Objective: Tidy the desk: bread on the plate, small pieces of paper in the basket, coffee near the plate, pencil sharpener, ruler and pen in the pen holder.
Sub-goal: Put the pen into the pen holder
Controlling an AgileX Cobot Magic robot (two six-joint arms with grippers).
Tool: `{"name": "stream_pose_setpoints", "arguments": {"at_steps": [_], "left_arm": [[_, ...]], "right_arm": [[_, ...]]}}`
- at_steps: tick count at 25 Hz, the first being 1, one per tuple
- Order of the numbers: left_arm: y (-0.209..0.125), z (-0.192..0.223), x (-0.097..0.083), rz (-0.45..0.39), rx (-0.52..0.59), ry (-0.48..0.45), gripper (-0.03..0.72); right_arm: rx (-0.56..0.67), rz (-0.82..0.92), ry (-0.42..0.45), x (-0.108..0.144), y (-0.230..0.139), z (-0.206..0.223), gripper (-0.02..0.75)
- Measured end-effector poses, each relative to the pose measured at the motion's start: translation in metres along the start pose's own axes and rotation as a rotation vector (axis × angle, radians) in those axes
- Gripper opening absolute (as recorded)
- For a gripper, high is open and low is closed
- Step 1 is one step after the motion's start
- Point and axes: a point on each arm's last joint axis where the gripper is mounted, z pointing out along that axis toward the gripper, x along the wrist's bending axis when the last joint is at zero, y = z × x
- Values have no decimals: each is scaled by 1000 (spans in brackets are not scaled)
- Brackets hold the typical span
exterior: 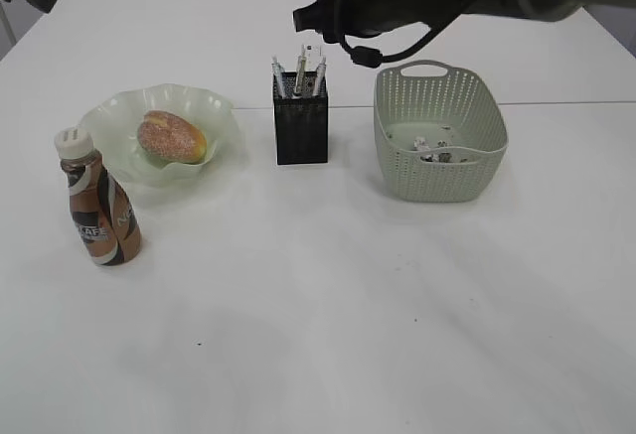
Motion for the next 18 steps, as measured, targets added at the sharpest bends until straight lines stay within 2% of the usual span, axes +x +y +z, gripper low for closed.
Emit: {"name": "stream_pose_setpoints", "arguments": {"at_steps": [6,10,13,18], "left_arm": [[-1,0,0,-2,12,-3,248],[-3,0,-4,-17,34,-40,341],[-4,0,-6,-28,46,-69,388],[-5,0,-7,-30,53,-74,399]], "right_arm": [[260,60,-30,7,19,-60,352],[402,82,-43,5,25,-94,352],[529,80,-62,3,21,-109,351],[686,94,-68,3,11,-119,350]]}}
